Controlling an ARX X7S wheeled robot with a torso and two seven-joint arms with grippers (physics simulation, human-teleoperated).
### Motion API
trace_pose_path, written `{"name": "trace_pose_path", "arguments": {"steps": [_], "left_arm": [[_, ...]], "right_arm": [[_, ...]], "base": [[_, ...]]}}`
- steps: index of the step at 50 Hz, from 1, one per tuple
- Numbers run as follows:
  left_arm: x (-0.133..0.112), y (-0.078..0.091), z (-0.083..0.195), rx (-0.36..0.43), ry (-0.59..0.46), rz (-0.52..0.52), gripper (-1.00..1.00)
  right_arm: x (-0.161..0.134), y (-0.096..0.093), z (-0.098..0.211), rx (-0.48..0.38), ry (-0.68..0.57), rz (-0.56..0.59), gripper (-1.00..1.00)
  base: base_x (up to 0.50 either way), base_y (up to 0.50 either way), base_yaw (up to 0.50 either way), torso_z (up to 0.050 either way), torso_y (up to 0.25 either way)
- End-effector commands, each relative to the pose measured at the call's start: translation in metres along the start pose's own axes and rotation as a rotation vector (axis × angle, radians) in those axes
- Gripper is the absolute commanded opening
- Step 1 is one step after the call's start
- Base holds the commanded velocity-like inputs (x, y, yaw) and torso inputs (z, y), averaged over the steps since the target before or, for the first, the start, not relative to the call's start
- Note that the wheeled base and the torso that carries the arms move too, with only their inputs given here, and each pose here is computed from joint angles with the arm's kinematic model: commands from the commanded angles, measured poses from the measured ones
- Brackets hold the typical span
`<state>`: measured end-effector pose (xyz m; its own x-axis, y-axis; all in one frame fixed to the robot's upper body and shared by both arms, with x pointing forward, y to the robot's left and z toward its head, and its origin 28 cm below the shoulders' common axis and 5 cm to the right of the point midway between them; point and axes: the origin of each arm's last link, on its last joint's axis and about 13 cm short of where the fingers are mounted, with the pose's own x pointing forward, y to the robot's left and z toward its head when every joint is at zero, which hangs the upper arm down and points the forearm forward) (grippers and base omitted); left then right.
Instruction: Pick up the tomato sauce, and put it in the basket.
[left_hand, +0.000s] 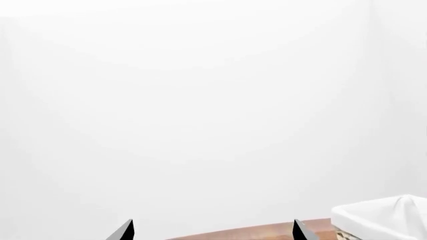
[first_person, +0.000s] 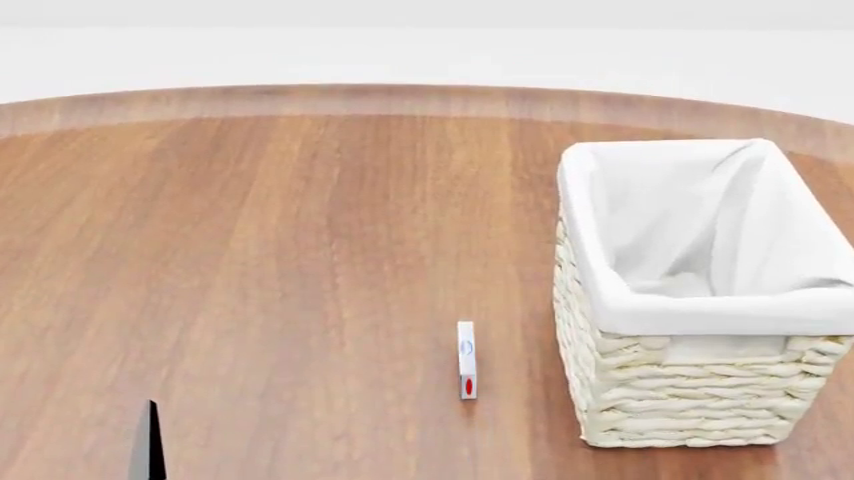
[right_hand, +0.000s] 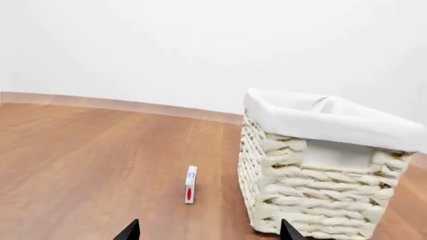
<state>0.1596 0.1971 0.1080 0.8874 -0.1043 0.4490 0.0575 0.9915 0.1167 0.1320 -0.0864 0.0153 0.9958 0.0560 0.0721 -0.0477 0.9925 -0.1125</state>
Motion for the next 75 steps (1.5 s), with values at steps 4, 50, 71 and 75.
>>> {"name": "trace_pose_path", "arguments": {"steps": [4,50,71,75], "left_arm": [[0.000,-0.001,-0.001,-0.003,0.001,-0.006,1.00],[0.000,-0.003,-0.003,-0.001,0.007,-0.012,1.00],[-0.001,-0.004,-0.004,0.002,0.013,-0.015,1.00],[0.000,-0.004,-0.003,0.001,0.010,-0.017,1.00]], "right_arm": [[-0.013,-0.004,-0.014,0.003,0.084,-0.054,1.00],[-0.028,-0.002,-0.048,0.058,0.263,-0.070,1.00],[-0.031,-0.003,-0.057,0.060,0.301,-0.077,1.00],[-0.033,-0.003,-0.064,0.061,0.324,-0.085,1.00]], "base": [[0.00,0.00,0.00,0.000,0.000],[0.00,0.00,0.00,0.000,0.000],[0.00,0.00,0.00,0.000,0.000],[0.00,0.00,0.00,0.000,0.000]]}}
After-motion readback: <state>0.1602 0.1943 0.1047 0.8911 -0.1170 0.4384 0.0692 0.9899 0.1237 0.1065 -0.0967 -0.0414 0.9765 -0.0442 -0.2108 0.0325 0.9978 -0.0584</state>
